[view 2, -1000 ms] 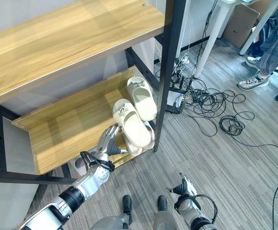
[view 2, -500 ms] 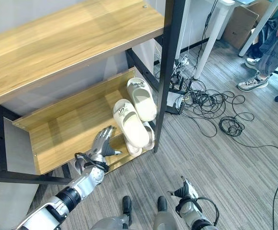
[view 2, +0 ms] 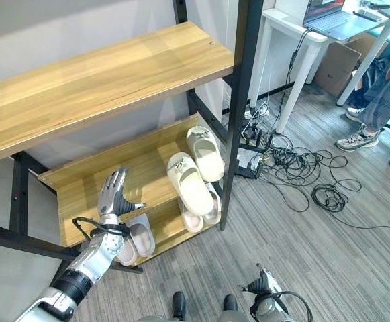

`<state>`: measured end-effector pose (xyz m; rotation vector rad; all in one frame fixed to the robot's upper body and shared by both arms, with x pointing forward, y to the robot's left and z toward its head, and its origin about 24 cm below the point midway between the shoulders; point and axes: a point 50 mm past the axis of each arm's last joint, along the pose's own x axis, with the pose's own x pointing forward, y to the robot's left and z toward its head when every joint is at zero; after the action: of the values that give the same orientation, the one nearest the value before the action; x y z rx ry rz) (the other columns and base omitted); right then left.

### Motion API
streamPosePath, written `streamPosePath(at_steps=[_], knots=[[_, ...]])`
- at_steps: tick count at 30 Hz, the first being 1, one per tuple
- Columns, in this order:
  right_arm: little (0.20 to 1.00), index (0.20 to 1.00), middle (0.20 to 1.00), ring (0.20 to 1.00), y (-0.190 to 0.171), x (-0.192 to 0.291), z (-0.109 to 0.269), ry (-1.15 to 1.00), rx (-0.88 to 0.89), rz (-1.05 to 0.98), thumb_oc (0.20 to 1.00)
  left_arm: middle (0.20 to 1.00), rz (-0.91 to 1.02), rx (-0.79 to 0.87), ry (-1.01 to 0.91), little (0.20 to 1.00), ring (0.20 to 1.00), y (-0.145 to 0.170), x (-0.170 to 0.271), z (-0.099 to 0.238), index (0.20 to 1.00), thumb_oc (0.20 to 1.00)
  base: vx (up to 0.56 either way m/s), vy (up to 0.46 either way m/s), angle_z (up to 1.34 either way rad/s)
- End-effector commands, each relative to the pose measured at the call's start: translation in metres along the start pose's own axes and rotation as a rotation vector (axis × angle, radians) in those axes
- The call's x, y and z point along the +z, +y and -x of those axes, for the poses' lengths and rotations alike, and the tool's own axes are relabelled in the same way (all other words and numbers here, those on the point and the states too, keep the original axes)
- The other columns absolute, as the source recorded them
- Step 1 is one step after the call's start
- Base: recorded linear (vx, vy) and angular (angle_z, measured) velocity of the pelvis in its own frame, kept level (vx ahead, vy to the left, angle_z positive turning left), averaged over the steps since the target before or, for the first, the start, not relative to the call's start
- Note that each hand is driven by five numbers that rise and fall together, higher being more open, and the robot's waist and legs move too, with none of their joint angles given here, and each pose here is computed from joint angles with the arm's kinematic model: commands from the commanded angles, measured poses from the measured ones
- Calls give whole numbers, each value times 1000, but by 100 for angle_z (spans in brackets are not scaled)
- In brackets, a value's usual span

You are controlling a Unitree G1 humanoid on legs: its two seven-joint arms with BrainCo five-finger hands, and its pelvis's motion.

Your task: Arrange the slippers neatly on the shoe rack.

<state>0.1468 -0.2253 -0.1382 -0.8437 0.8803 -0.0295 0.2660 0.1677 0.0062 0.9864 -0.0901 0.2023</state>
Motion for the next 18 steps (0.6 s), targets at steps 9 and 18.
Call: streamPosePath(at_steps=[9, 18], knots=[[1000, 1000, 1000, 1000, 12, 31, 0, -134, 67, 48, 1000, 1000, 45, -234, -148, 1000, 1000, -15, 7, 20, 1000, 1000, -22, -15, 4], [1000, 1000, 1000, 1000, 12, 34, 0, -168, 64, 72, 1000, 1000, -52, -304, -36, 1000, 1000, 1, -47, 63, 1000, 1000, -20, -18, 5]])
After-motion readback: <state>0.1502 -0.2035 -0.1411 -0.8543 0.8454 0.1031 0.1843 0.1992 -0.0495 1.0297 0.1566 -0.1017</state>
